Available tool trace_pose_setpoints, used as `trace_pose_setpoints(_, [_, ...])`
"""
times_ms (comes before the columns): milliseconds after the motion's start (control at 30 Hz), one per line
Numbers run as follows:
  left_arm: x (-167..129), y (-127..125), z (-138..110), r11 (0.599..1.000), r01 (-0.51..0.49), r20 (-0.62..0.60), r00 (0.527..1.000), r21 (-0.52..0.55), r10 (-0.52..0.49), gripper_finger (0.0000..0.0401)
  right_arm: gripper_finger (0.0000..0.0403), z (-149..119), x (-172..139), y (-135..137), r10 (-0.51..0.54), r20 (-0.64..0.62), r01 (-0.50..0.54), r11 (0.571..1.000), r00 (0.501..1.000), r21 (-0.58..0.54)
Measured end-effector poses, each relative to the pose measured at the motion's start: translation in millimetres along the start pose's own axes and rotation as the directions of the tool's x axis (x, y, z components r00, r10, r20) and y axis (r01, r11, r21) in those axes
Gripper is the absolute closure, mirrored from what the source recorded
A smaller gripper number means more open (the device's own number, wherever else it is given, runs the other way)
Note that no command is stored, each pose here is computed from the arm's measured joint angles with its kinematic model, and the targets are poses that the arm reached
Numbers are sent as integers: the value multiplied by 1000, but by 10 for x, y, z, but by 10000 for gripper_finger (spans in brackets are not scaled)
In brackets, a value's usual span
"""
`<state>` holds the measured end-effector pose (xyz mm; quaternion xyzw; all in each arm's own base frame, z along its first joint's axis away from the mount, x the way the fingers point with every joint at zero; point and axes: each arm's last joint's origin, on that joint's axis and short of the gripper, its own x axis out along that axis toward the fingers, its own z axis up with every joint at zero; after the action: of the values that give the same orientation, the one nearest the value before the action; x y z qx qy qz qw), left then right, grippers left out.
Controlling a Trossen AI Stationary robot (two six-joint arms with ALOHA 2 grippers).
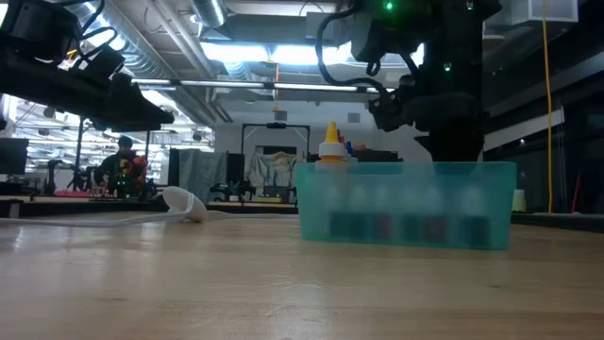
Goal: Pick & Place food coloring
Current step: Put the small green food coloring bottle into the green bin, then put the small blue food coloring bottle into the green bin
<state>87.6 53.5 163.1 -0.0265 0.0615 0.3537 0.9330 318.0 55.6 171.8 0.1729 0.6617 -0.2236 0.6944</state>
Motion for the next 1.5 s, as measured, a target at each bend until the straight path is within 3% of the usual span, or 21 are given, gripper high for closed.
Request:
trace_pose_setpoints(333, [0, 0, 1, 1000, 0, 0, 1000, 0, 0, 40, 306, -3, -3, -6, -1, -6, 1, 1000, 1000, 7])
trace_pose_setpoints(633, [-1, 0, 2, 1000, 0, 1, 1000, 0, 0, 40, 236, -3, -20, -5, -2, -13, 2, 1000, 1000, 8])
trace_pose_setpoints(1000, [0, 0, 0, 1000, 0, 0, 1000, 0, 0, 40, 224, 110, -477, 27, -11, 44, 11, 1000, 999, 13])
trace_pose_setpoints(1133, [0, 0, 2, 1000, 0, 1, 1000, 0, 0, 40, 224, 125, -706, 64, -7, 48, 0, 991, 999, 137])
trace_pose_setpoints(1300, [0, 0, 1, 1000, 0, 0, 1000, 0, 0, 40, 224, -13, -924, 193, -12, 38, 0, 949, 999, 314])
trace_pose_setpoints(1500, [0, 0, 1, 1000, 0, 0, 1000, 0, 0, 40, 224, -325, -973, 452, -1, 42, -15, 922, 999, 388])
